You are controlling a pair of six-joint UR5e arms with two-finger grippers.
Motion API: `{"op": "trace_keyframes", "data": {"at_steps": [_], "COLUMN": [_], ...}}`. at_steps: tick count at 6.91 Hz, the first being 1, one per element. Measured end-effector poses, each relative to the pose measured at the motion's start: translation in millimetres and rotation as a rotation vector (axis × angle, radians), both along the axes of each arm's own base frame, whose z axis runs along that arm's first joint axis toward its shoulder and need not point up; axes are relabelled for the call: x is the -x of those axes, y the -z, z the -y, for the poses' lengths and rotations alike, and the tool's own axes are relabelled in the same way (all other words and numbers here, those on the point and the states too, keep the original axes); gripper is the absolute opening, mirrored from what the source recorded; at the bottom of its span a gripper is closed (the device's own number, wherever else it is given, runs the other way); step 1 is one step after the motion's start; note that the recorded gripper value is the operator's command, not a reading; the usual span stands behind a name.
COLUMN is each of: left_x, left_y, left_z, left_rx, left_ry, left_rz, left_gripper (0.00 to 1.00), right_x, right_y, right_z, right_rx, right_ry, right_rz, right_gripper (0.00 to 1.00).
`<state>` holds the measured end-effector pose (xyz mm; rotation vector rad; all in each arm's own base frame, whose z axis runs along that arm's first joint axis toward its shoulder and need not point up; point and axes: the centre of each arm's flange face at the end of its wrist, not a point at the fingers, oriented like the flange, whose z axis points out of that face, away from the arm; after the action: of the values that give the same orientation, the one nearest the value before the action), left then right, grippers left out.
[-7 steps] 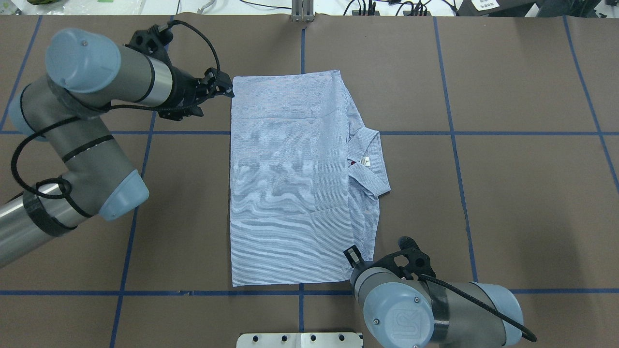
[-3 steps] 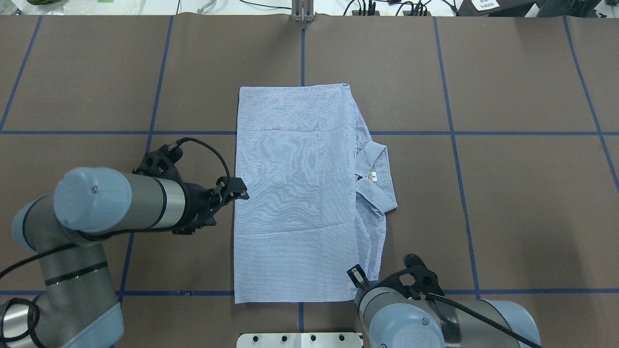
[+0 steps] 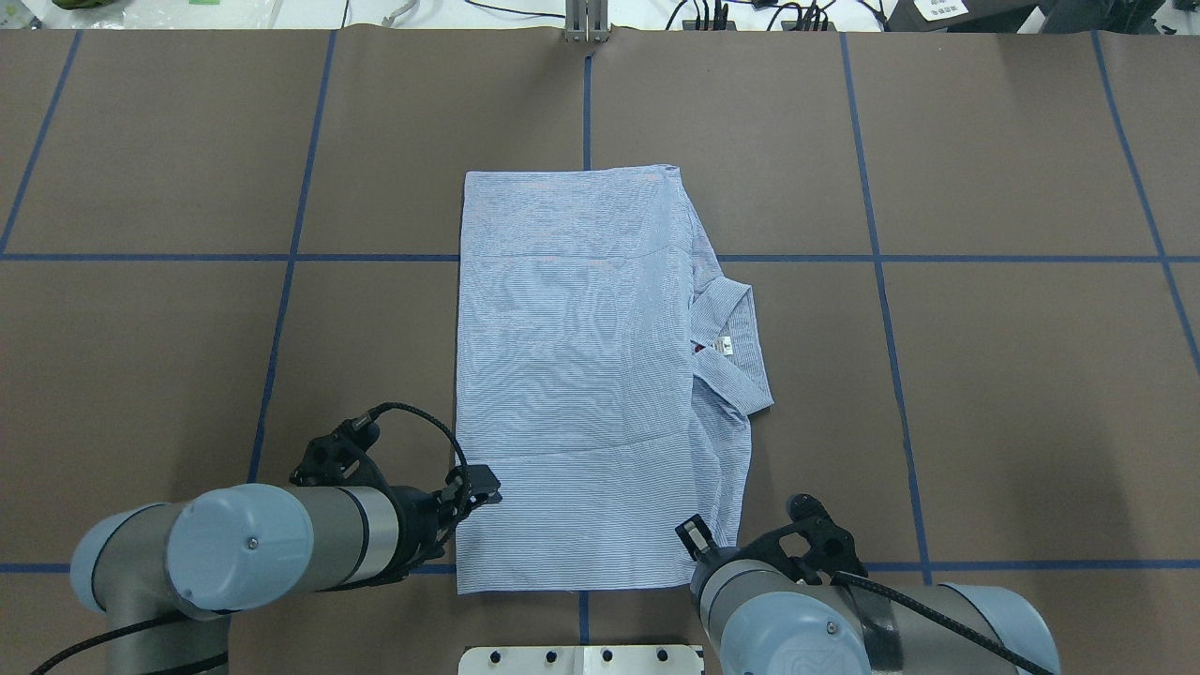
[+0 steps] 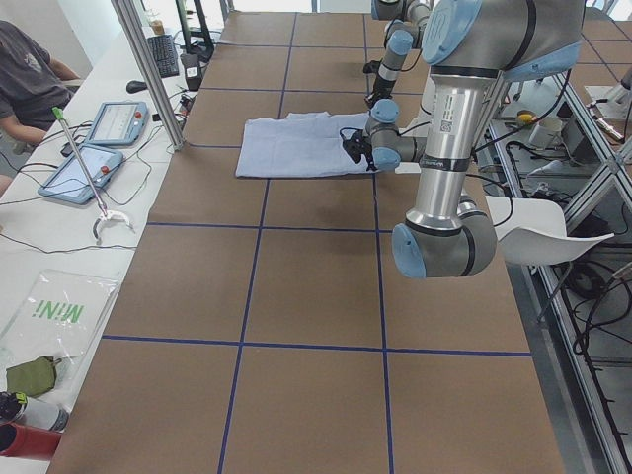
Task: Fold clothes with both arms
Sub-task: 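Move the left gripper to the shirt's near corner and grasp it with both grippers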
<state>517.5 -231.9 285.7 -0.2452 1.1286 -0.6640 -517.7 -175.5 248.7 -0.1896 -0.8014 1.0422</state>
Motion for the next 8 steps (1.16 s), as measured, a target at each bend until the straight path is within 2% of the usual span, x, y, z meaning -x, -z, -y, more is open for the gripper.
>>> {"op": "trace_keyframes", "data": {"at_steps": [1,5,6,7,8], "left_x": [-6,-22,-24,-24,-25], "left_y": [-2,-9,-10,-11,-11], "left_z": [-12,-44,-48,-50,-51], "left_rx": [0.007,0.024,0.025,0.025,0.026], "left_ry": [-0.012,-0.039,-0.043,-0.046,-0.048], "left_rz": [0.009,0.043,0.049,0.052,0.054], "left_gripper": [0.74,0.62,0.38,0.07,0.00], "right_x": [-1,-2,-2,-2,-2], "right_y": [1,2,2,2,2], "right_z": [0,0,-1,-1,0], "right_rx": [0.000,0.000,0.000,0.000,0.000], "right_ry": [0.000,0.000,0.001,0.001,0.001], "right_rz": [0.002,0.003,0.003,0.003,0.003], "right_gripper": [0.00,0.00,0.00,0.00,0.00]}}
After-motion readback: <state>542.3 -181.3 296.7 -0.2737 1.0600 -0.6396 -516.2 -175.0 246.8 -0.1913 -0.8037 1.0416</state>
